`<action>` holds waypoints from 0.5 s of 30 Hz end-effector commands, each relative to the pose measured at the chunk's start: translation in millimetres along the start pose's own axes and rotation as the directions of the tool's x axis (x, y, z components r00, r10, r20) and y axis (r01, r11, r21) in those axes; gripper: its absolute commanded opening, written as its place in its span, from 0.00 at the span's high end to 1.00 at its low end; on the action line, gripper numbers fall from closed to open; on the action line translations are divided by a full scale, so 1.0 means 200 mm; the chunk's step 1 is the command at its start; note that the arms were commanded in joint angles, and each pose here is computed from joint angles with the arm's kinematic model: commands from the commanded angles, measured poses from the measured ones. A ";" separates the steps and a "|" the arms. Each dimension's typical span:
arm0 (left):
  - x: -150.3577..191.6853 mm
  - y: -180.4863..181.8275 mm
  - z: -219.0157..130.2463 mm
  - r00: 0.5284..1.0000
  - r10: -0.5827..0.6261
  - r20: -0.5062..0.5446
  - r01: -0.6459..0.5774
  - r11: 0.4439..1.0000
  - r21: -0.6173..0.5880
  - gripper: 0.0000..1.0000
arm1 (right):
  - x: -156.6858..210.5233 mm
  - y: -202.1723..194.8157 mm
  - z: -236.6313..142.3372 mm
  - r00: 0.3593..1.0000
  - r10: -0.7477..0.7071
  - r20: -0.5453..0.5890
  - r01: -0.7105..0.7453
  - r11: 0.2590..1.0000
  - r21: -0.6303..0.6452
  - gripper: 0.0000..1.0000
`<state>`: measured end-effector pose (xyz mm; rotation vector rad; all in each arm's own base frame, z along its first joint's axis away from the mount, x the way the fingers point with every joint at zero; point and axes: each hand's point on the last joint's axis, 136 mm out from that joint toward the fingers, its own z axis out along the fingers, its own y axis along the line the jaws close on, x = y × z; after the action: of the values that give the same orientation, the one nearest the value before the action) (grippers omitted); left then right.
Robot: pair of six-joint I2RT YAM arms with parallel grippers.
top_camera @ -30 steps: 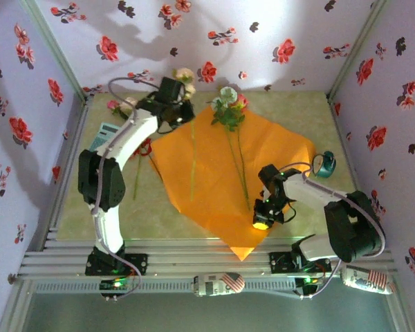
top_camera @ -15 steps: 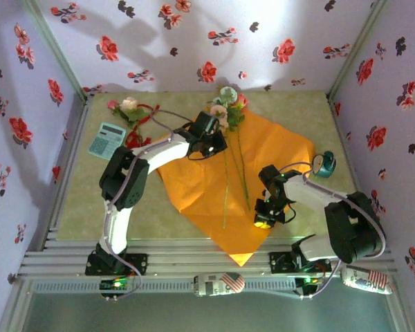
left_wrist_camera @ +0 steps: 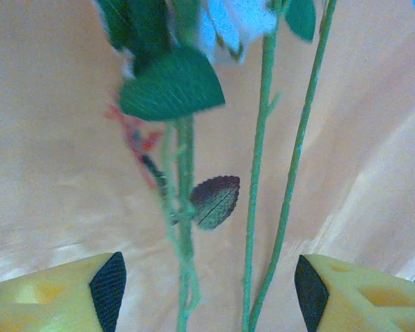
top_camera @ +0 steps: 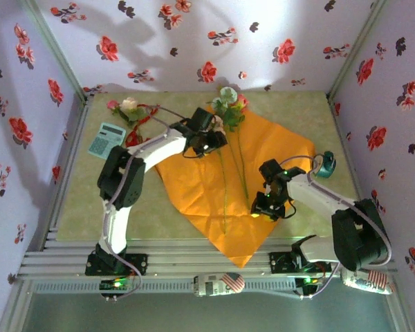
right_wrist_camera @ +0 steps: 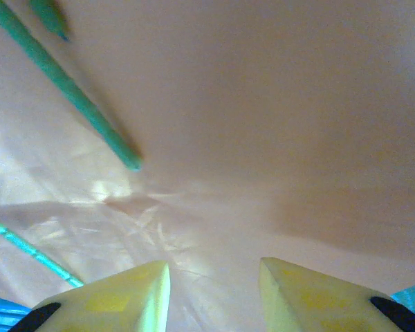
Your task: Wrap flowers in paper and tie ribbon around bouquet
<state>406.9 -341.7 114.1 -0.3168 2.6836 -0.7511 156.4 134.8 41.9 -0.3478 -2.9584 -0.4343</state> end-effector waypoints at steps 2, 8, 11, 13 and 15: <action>-0.28 0.23 -0.42 0.990 0.089 0.111 -0.066 0.979 -0.194 0.32 | -0.07 0.02 -0.08 0.996 -0.027 0.087 0.026 1.000 0.017 0.60; -0.61 0.76 -0.59 0.988 0.122 0.094 -0.068 0.896 -0.439 0.59 | -0.20 0.14 -0.17 0.977 -0.089 0.194 0.097 0.995 -0.035 0.60; -0.69 1.00 -0.60 0.988 0.149 0.032 -0.109 0.839 -0.534 0.81 | -0.23 0.20 -0.20 0.971 -0.117 0.211 0.131 0.990 -0.058 0.60; -0.67 1.13 -0.56 0.990 0.130 -0.056 -0.139 0.818 -0.558 0.84 | -0.25 0.22 -0.21 0.969 -0.131 0.211 0.147 0.987 -0.062 0.60; -0.62 1.19 -0.52 0.979 0.149 -0.142 -0.204 0.802 -0.562 0.84 | -0.26 0.23 -0.21 0.968 -0.138 0.209 0.153 0.987 -0.056 0.60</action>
<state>484.4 -62.7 134.1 -0.4033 2.7140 -0.0103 211.4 151.5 80.9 -0.2498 -3.1560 -0.5568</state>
